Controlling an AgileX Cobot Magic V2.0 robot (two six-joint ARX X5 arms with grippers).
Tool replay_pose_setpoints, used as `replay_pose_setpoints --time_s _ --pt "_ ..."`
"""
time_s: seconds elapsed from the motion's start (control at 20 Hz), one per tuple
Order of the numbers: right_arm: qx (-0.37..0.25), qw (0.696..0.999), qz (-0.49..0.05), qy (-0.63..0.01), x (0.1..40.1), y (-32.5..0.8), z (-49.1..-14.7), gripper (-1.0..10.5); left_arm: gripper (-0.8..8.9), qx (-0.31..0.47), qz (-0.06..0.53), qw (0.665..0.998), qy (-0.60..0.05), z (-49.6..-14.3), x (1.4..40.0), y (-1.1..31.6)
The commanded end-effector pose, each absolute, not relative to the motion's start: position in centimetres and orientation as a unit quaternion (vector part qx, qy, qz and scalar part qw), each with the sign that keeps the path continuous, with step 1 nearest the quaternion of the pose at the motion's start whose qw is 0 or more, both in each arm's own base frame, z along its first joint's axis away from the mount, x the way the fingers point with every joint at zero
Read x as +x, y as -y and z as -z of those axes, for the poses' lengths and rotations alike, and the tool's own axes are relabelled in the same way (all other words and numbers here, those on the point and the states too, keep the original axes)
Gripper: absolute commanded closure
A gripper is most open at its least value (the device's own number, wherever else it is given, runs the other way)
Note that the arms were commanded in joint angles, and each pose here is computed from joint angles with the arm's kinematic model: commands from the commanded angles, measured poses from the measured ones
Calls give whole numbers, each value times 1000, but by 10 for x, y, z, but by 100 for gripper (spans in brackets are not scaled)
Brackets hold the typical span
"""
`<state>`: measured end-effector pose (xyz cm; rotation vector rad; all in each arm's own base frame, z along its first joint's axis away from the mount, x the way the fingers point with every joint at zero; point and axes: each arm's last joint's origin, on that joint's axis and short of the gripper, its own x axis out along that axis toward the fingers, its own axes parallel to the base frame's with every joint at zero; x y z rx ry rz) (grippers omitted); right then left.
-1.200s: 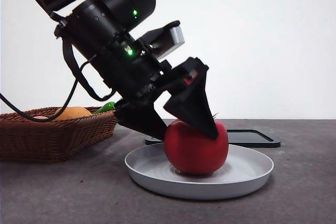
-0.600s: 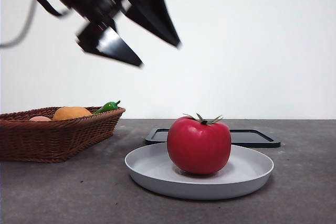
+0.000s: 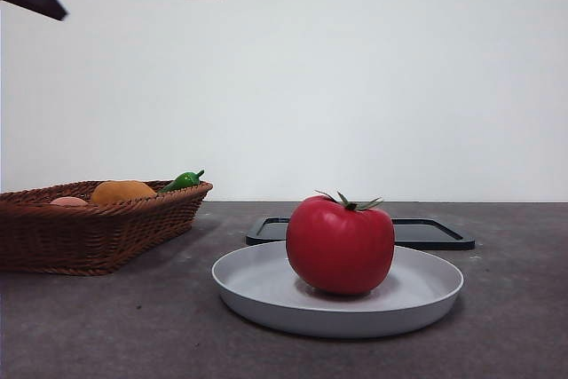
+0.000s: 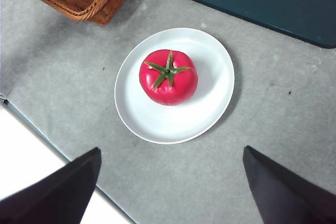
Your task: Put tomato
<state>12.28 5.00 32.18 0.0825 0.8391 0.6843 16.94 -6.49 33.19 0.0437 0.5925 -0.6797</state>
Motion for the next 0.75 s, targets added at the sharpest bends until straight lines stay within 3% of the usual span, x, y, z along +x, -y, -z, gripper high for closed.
replay_pose_setpoints --time_s 0.05,0.3,0.75 --pt "34 861 -332 -384 125 -51 -328 517 313 36 346 883 -315 -333 156 61" --pt "34 862 -333 -381 125 -51 -328 517 314 14 403 831 -384 -325 133 58" --pt "34 862 -337 -378 125 -52 -329 517 314 11 411 828 -382 -326 132 58"
